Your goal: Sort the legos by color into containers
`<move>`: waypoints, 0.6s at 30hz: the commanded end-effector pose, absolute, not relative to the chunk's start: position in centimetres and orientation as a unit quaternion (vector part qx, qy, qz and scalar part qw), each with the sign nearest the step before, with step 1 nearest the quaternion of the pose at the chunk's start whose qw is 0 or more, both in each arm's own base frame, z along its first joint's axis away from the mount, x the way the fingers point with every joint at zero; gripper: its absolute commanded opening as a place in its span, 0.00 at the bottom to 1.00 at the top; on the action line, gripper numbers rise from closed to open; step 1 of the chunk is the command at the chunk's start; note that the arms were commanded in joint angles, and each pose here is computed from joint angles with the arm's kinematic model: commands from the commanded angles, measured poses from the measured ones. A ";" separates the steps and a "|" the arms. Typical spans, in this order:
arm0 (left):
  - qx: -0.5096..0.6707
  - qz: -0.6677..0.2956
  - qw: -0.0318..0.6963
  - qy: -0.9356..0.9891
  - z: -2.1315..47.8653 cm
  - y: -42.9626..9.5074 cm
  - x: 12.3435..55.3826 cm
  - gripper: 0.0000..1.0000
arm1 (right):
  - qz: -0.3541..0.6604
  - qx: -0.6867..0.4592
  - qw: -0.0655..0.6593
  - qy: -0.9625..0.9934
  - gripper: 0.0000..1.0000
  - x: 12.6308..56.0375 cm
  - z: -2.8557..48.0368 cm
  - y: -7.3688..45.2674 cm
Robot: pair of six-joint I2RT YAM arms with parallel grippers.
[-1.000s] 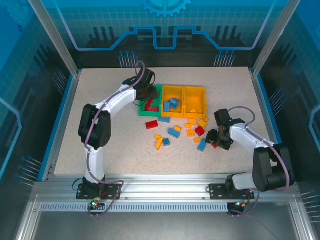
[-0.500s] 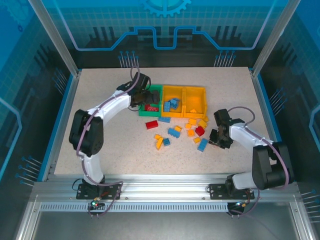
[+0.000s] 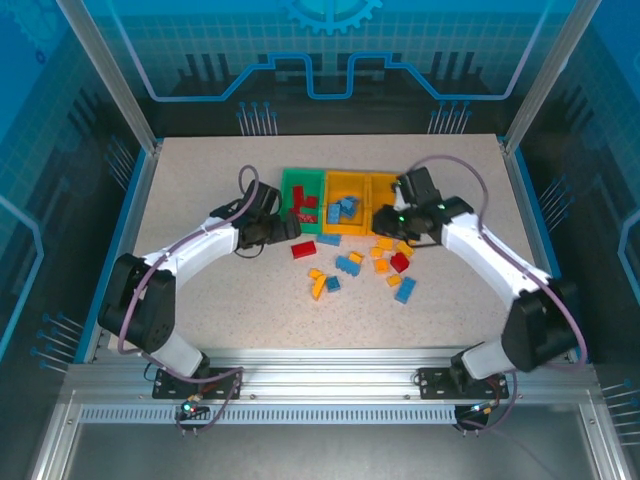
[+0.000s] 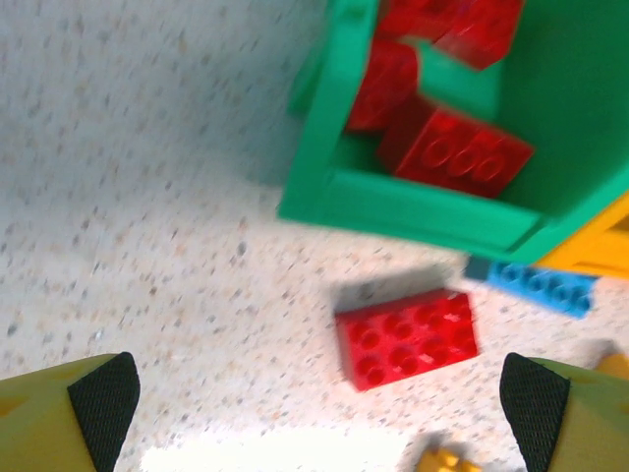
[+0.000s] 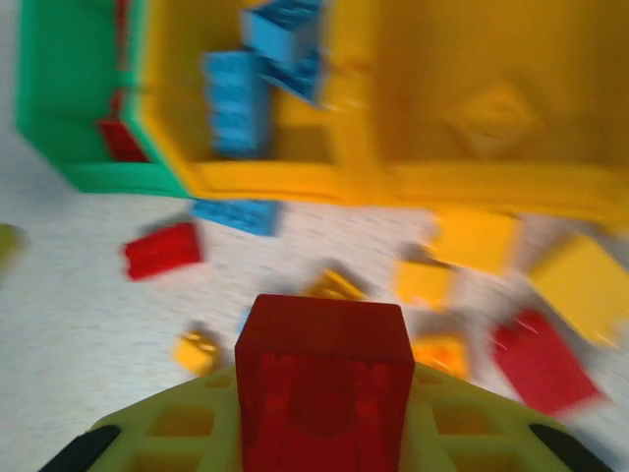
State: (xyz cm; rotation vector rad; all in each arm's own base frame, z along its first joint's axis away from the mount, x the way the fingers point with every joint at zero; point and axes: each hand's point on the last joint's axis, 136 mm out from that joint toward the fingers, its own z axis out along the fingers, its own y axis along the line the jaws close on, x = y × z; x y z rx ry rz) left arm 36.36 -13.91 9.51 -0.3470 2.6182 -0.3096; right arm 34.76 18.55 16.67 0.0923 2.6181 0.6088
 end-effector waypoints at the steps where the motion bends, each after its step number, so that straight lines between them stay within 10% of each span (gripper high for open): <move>1: -0.147 -0.117 0.236 0.953 8.9 -13.3 35.3 0.99 | 0.314 -0.047 0.221 0.922 0.27 37.3 19.1 25.7; 18: -0.122 -0.142 0.200 0.962 5.8 -16.6 33.6 0.99 | 0.262 -0.056 0.155 0.951 0.35 46.4 13.2 33.5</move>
